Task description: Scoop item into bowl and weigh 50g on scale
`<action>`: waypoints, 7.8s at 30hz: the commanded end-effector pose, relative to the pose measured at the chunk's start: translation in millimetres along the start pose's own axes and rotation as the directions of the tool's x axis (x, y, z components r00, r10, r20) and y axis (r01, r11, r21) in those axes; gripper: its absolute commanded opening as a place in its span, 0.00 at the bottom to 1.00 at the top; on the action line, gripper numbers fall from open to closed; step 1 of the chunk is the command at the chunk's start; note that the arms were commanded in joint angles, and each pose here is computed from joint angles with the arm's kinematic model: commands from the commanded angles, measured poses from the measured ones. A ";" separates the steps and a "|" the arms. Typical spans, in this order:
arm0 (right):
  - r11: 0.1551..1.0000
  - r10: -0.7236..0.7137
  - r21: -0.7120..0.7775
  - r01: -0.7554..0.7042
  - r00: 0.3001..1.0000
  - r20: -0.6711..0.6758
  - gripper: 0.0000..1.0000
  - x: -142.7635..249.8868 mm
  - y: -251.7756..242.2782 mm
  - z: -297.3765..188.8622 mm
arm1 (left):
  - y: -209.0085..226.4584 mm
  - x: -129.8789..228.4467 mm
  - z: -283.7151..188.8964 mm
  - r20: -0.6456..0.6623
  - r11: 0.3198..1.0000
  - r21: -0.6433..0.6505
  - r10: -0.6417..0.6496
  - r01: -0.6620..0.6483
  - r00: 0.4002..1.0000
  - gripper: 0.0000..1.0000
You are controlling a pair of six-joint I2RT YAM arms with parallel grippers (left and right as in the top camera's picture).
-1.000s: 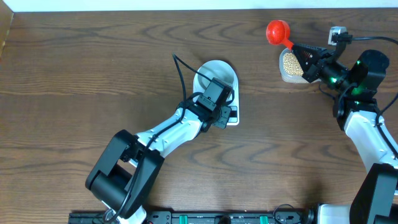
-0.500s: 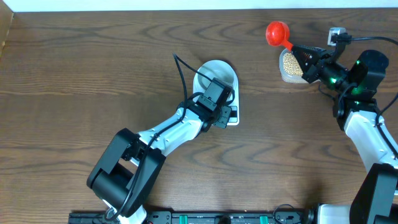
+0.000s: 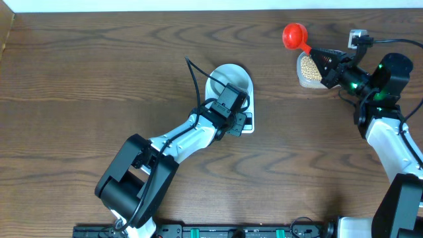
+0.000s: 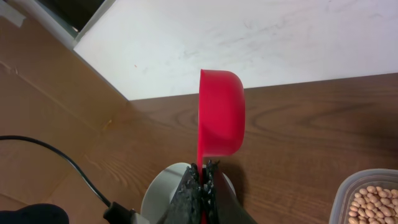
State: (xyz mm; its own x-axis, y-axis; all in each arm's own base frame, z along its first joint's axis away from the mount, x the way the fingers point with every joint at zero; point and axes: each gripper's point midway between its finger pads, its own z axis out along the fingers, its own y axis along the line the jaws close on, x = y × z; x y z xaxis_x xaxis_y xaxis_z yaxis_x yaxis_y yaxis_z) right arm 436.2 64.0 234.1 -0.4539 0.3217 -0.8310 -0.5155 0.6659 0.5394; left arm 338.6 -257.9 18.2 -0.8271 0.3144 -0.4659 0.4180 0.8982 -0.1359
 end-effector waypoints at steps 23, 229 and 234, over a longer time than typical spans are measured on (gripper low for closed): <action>1.000 -0.012 0.009 0.012 1.000 0.020 0.01 -9.9 0.2 -0.7 | -4.5 -7.6 -25.4 0.005 1.000 0.022 0.007 -0.007 1.000 0.07; 0.989 0.021 0.144 -0.027 0.999 0.041 0.01 -8.9 -23.6 -1.0 | 41.1 -31.5 -131.5 0.129 0.996 -0.009 -0.083 0.085 0.988 0.07; 0.981 0.021 0.191 -0.033 0.998 0.061 0.01 -12.0 -31.7 -2.6 | 76.2 -32.7 -130.0 0.131 0.985 -0.053 -0.156 0.164 0.979 0.07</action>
State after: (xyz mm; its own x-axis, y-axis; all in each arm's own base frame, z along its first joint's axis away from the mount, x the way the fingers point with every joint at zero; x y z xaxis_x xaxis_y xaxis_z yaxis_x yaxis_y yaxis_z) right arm 449.8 42.9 219.2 -0.4496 0.3673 -0.8142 -0.3733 0.7508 0.5449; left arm 340.4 -178.3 139.5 -0.8115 0.1720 -0.5584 0.3157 0.9333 -0.1712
